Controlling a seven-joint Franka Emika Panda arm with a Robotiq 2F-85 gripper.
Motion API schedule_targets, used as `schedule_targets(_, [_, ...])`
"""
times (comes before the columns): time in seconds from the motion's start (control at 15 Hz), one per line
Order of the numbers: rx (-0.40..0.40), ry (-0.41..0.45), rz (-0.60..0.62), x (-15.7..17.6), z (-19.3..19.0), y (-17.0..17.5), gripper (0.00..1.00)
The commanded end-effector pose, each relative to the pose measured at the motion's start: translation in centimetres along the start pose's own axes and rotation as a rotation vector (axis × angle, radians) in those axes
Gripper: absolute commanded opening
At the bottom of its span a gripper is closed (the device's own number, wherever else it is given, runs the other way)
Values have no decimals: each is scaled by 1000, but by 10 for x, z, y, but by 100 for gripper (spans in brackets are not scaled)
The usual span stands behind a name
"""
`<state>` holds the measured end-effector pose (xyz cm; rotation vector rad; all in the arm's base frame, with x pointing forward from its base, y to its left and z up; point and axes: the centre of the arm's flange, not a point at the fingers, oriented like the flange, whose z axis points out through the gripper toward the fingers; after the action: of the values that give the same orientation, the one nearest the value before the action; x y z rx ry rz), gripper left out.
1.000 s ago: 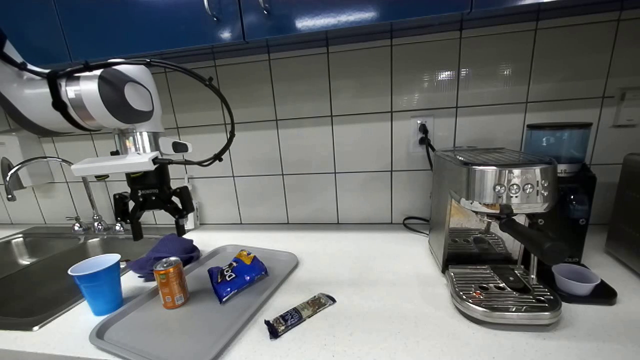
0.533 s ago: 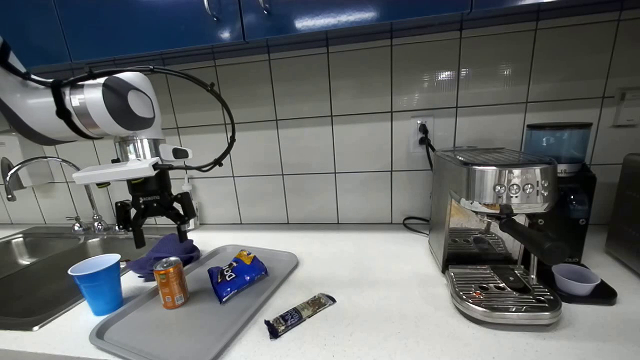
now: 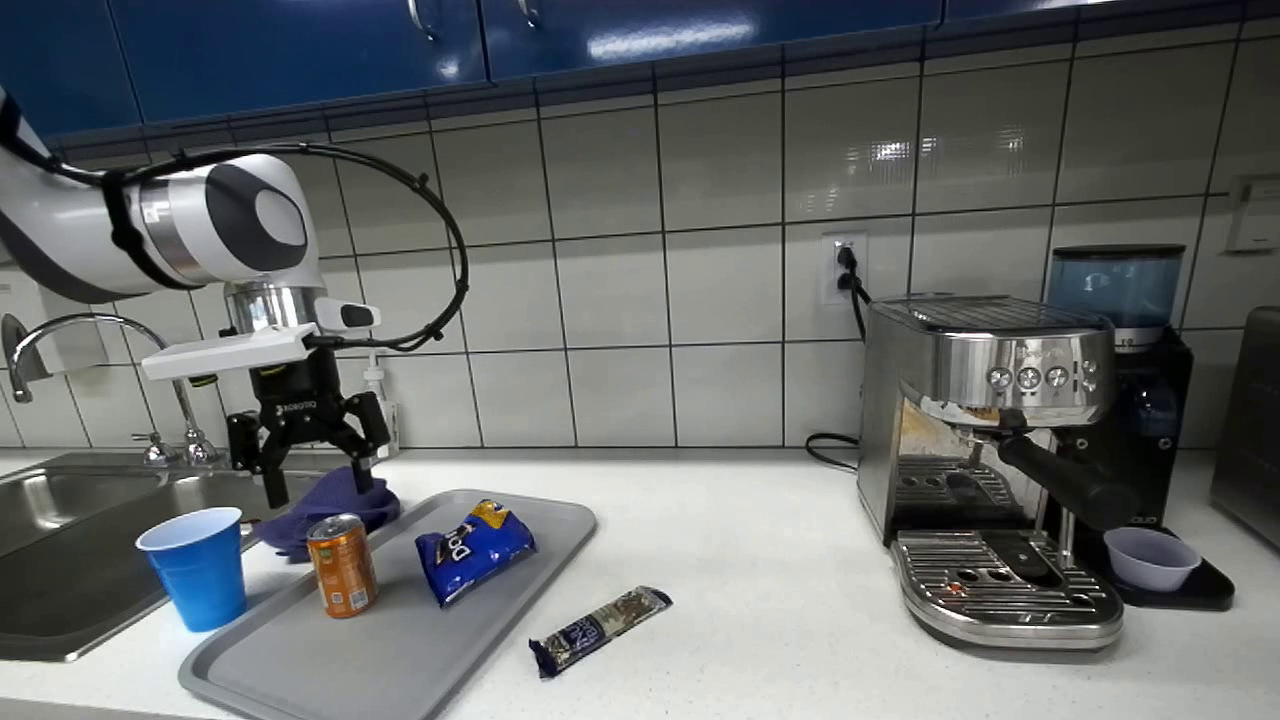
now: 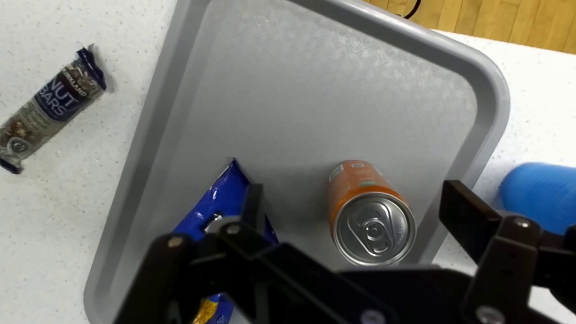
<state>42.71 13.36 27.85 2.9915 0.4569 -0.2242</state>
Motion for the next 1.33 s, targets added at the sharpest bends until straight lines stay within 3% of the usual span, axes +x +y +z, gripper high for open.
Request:
schedule_targets(0.0, [-22,2,21,9,3,-11,100])
schedule_targets(1.27, [-42,-40,53,47,34,-37,100])
